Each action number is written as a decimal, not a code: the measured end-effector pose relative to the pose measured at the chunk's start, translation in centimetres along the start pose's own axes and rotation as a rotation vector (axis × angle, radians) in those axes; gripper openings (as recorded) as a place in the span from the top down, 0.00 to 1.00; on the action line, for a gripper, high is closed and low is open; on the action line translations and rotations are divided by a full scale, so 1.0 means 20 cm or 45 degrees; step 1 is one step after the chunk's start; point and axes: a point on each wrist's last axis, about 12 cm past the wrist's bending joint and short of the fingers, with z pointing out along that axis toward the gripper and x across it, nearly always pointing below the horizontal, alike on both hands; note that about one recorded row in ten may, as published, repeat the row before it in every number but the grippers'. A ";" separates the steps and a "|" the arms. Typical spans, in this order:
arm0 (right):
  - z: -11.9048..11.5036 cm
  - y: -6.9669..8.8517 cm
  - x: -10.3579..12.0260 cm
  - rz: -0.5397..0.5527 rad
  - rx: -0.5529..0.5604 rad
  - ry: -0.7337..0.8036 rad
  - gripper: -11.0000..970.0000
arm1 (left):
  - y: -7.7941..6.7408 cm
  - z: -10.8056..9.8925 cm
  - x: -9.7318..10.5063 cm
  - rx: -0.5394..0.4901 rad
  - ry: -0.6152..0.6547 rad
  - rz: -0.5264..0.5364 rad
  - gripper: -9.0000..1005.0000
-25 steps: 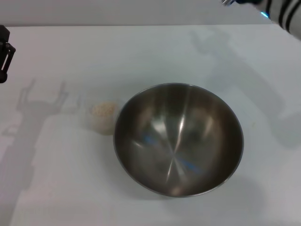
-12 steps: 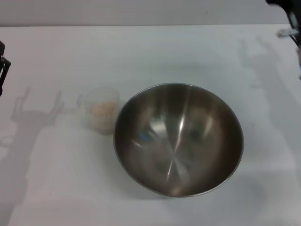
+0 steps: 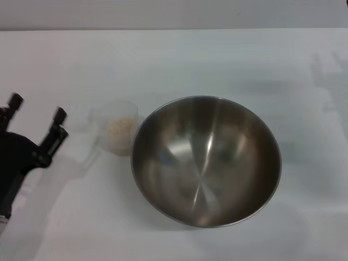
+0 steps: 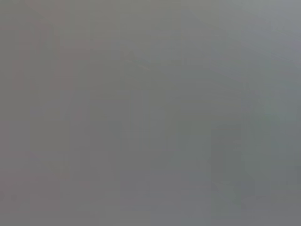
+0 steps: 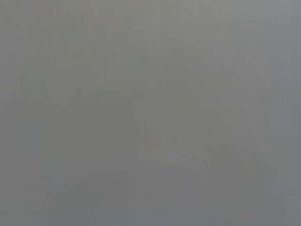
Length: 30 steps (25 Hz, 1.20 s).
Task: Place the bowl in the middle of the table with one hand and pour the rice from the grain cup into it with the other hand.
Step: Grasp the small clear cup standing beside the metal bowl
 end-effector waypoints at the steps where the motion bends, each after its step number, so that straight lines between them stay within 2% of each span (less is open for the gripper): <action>1: 0.00 0.00 0.00 -0.001 -0.002 -0.002 0.49 | -0.01 0.00 0.01 0.010 0.022 -0.003 0.18; 7: 0.02 0.00 -0.01 -0.008 -0.013 -0.011 0.50 | -0.04 0.02 0.09 0.049 0.181 -0.018 0.18; 16: 0.02 0.00 -0.01 -0.011 -0.019 -0.023 0.50 | -0.02 0.12 0.16 0.062 0.329 0.008 0.18; 30: 0.02 0.01 -0.02 -0.041 -0.023 -0.039 0.49 | 0.02 0.23 0.19 0.056 0.402 0.043 0.18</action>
